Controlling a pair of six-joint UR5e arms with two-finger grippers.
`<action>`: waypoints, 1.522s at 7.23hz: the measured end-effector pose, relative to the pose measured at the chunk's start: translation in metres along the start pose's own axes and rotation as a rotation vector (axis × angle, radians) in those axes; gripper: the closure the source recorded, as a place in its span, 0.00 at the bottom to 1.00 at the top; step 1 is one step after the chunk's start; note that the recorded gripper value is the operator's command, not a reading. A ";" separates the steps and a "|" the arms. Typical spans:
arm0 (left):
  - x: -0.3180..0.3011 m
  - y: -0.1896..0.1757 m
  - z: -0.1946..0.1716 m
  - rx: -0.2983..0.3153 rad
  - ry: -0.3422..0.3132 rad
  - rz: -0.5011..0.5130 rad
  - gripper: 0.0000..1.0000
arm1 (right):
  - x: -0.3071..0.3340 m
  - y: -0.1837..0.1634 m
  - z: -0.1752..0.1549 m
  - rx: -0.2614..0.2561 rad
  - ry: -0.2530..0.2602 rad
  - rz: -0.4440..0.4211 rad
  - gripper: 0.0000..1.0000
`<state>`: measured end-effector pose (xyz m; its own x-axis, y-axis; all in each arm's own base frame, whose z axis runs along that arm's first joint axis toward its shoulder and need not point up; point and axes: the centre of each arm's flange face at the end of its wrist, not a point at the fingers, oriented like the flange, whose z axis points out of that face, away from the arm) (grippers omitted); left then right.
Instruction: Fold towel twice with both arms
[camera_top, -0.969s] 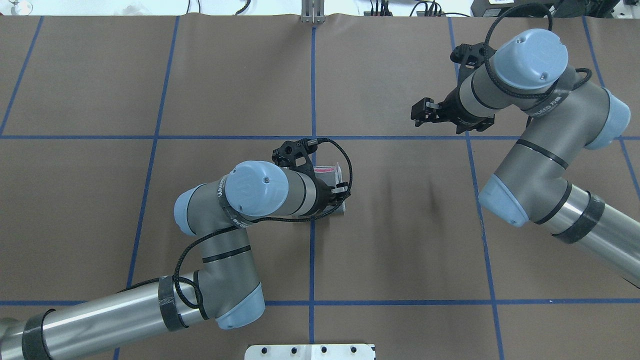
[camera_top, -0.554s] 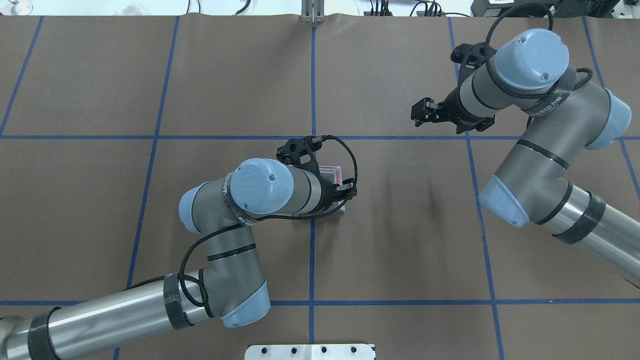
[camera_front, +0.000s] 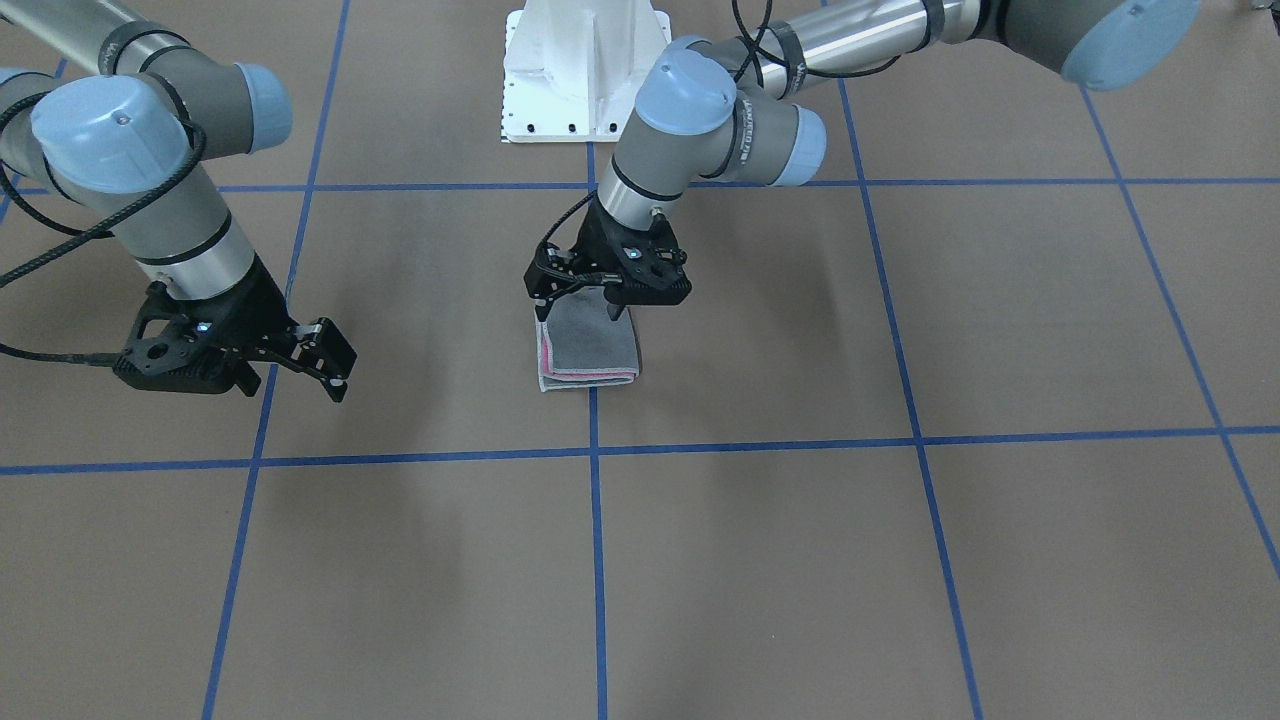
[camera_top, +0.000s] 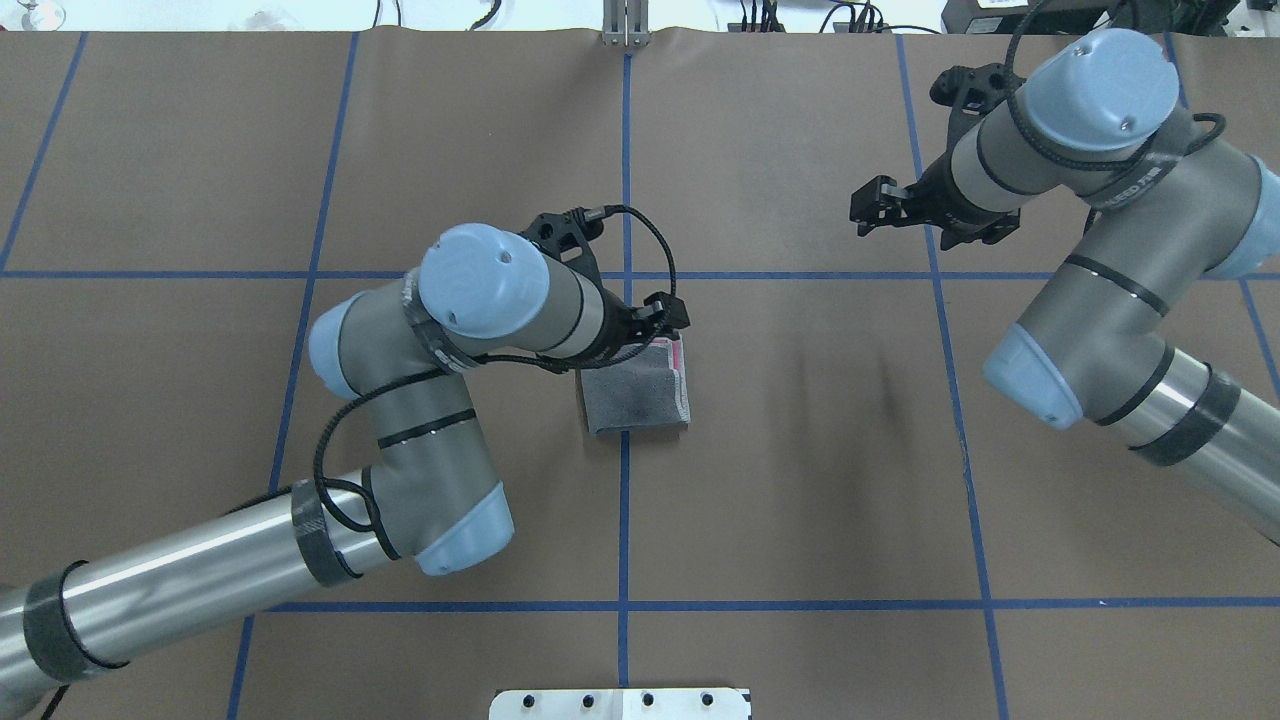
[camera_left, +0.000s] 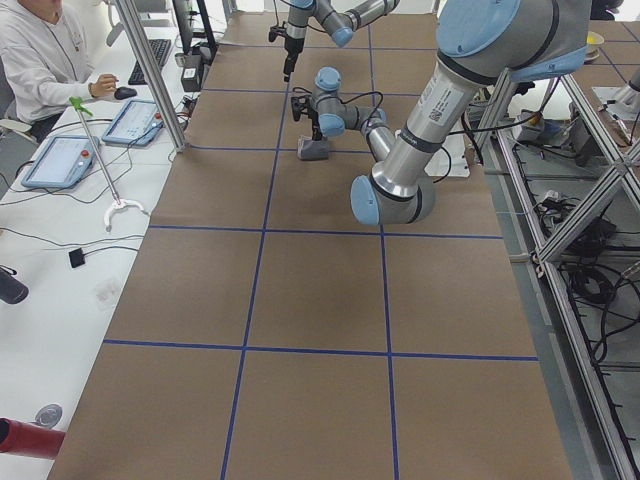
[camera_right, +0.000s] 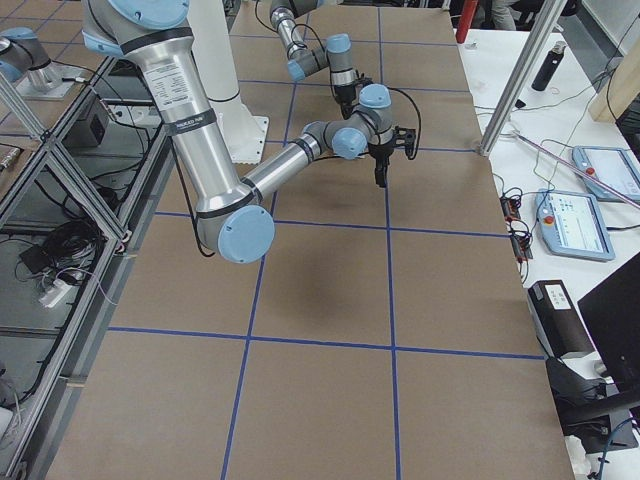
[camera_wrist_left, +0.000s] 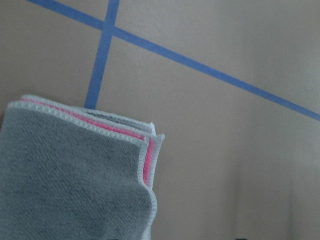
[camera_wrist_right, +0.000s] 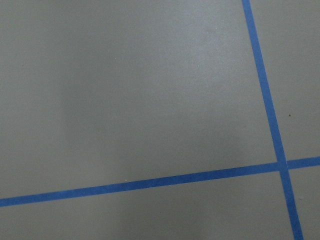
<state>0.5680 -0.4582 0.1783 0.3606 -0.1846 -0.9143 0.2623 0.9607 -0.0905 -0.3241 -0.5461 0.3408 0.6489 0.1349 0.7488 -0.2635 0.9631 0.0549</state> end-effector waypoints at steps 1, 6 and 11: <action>-0.032 -0.024 -0.019 -0.014 -0.063 0.058 0.00 | 0.038 -0.018 -0.009 -0.005 0.016 -0.029 0.00; -0.224 -0.110 -0.176 -0.105 -0.408 0.448 0.00 | 0.261 -0.059 -0.054 -0.077 0.120 -0.270 0.00; -0.473 -0.207 -0.346 -0.194 -0.365 0.590 0.00 | 0.463 0.011 -0.092 -0.165 0.128 -0.259 0.00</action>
<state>0.0336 -0.4978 0.4929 0.6785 0.3513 -0.6452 -0.2198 0.9351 0.2780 0.0387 -0.4518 0.6271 0.7665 -0.1010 0.6343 0.0344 0.9926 0.1165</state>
